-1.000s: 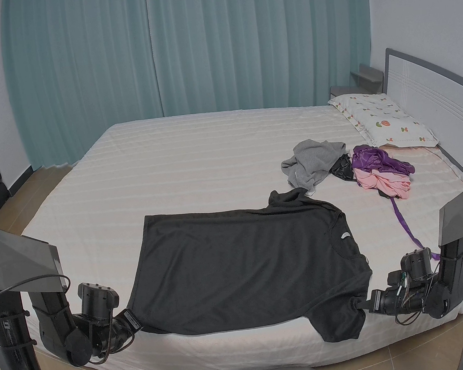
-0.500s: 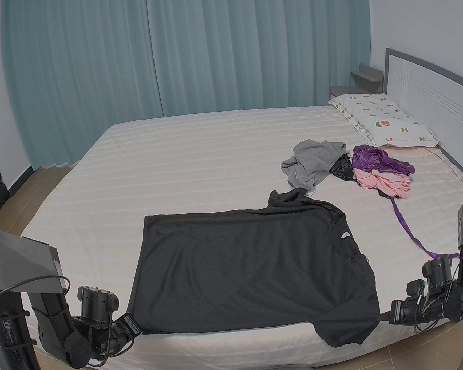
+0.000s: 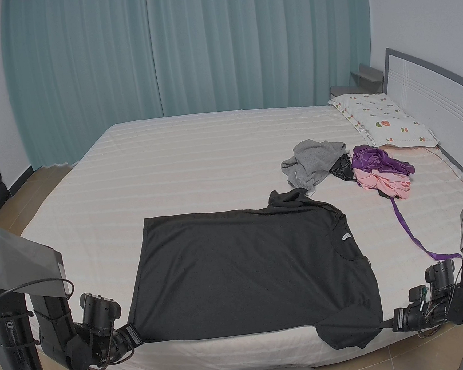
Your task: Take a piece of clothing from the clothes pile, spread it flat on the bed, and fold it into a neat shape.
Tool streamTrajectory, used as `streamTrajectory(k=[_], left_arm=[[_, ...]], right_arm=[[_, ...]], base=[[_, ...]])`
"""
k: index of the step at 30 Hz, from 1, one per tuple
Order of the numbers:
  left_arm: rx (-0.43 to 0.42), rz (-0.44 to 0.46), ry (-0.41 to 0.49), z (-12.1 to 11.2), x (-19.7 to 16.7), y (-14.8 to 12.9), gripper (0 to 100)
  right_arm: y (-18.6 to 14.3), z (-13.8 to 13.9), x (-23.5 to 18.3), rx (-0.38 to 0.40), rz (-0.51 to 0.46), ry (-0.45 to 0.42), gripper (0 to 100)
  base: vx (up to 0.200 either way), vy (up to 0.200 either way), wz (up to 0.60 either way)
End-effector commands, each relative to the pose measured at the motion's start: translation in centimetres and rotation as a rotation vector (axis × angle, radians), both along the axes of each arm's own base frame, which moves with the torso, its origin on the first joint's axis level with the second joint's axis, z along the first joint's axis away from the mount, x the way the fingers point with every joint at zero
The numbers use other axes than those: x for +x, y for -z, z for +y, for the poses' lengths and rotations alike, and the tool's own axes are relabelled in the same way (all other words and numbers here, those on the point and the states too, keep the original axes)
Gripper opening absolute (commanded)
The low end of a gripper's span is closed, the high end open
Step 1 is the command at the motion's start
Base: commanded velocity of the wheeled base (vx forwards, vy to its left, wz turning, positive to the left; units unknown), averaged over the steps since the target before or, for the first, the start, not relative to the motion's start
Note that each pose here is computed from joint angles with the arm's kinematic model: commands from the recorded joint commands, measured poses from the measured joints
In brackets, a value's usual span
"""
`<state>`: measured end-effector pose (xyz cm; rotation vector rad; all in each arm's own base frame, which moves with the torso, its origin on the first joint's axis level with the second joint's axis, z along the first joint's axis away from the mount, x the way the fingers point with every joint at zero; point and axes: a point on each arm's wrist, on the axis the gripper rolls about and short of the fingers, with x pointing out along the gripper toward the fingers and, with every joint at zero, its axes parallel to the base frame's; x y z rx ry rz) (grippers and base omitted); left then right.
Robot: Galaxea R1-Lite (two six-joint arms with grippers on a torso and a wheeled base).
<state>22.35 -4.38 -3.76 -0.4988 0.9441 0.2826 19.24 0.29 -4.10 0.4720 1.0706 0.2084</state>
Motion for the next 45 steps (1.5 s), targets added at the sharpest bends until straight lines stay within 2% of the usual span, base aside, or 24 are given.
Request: streamTrajectory(k=[1,10,11,12,13,16,19,25,27,32,37,42,45], left_arm=[[0.008,0.024,0.005,0.1,-0.4,0.3,0],[0.018,0.048,0.034,-0.4,-0.7,0.7,0],[0.018,0.048,0.034,-0.4,-0.7,0.8,0],[0.016,0.046,0.035,-0.4,-0.7,0.8,0],[0.016,0.046,0.035,-0.4,-0.7,0.8,100],[0.013,0.036,0.034,-0.4,-0.6,0.6,100],[0.01,0.025,0.026,-0.3,-0.5,0.3,100],[-0.016,-0.107,-0.017,0.6,0.3,-2.6,100],[-0.026,-0.128,-0.02,0.8,0.4,-3.0,100],[-0.07,-0.174,-0.015,1.0,1.1,-3.8,100],[-0.078,-0.176,-0.046,1.5,1.6,-3.6,100],[-0.107,-0.197,-0.11,2.2,2.4,-3.8,100],[-0.108,-0.197,-0.112,2.3,2.4,-3.8,100]], right_arm=[[0.1,0.1,-0.5,-0.007,0.02,-0.006,0],[0.4,0.2,-0.2,-0.033,0.001,-0.012,0],[0.4,0.3,0.0,-0.033,-0.004,-0.018,100],[0.4,0.3,0.0,-0.033,-0.004,-0.018,100],[0.3,0.4,0.1,-0.033,-0.008,-0.021,100],[0.2,0.4,0.2,-0.028,-0.024,-0.022,100],[-0.8,0.4,0.6,-0.017,-0.091,-0.013,100],[-2.2,0.4,2.4,-0.005,-0.207,0.003,100],[-2.2,0.5,2.6,0.012,-0.207,0.023,100],[-2.8,1.5,3.2,0.141,-0.205,0.131,100],[-2.6,1.5,3.2,0.165,-0.217,0.153,100],[-2.4,1.4,3.3,0.186,-0.201,0.18,100],[-2.6,1.5,3.5,0.213,-0.199,0.207,100]], base=[[0.0,0.0,0.0],[0.0,0.0,0.0],[0.0,0.0,0.0],[0.0,0.0,0.0],[0.0,0.0,0.0],[0.0,0.0,0.0],[0.0,0.0,0.0],[0.0,0.0,0.0],[0.0,0.0,0.0],[0.0,0.0,0.0],[0.0,0.0,0.0],[0.0,0.2,0.0],[0.0,0.2,0.0]])
